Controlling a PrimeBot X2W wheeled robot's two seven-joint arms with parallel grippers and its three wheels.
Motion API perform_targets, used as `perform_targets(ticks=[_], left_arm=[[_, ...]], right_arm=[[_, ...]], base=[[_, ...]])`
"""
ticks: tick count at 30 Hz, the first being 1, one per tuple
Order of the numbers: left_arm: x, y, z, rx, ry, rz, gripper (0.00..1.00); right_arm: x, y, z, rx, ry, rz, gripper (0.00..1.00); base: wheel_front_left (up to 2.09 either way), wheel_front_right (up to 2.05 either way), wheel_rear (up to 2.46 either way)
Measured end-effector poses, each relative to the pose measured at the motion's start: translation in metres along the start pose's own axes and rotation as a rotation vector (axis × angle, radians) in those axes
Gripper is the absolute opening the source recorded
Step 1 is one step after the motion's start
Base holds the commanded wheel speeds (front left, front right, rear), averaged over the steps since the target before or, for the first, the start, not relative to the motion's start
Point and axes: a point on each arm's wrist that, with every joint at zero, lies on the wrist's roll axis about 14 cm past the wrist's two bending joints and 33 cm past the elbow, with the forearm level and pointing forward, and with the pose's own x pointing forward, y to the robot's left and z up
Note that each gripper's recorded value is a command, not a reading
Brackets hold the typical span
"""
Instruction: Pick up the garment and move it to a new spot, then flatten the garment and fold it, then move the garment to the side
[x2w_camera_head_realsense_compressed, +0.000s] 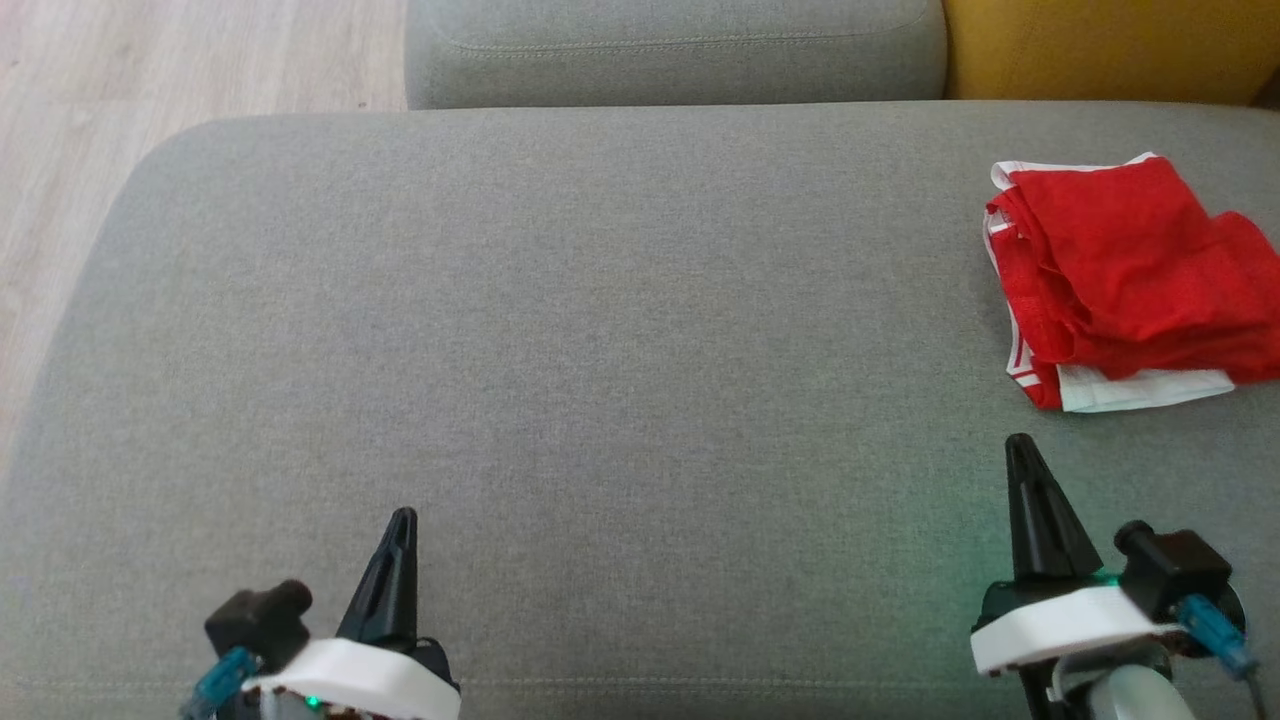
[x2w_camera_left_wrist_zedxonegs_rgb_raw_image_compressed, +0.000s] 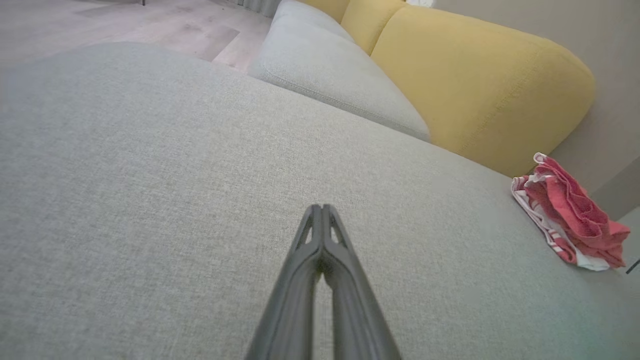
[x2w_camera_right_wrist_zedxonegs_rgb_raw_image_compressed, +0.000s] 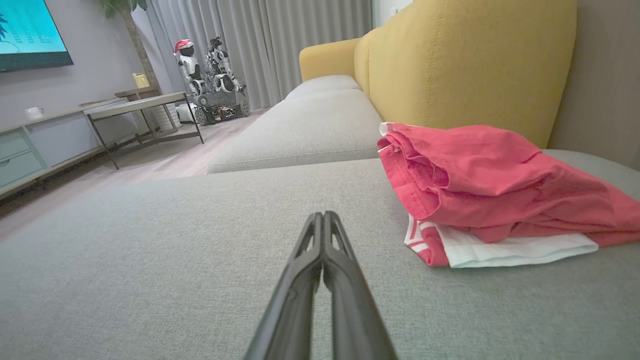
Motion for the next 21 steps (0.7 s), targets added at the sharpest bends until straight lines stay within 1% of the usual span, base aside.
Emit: perform_targets(ticks=[21], left_arm=[[0.005, 0.01, 0.003, -0.194, 0.01, 0.049, 0.0]], right_arm=[[0.0, -0.012, 0.002, 0.239, -0.001, -0.066, 0.0]], base=[[0.0, 0.0, 0.0]])
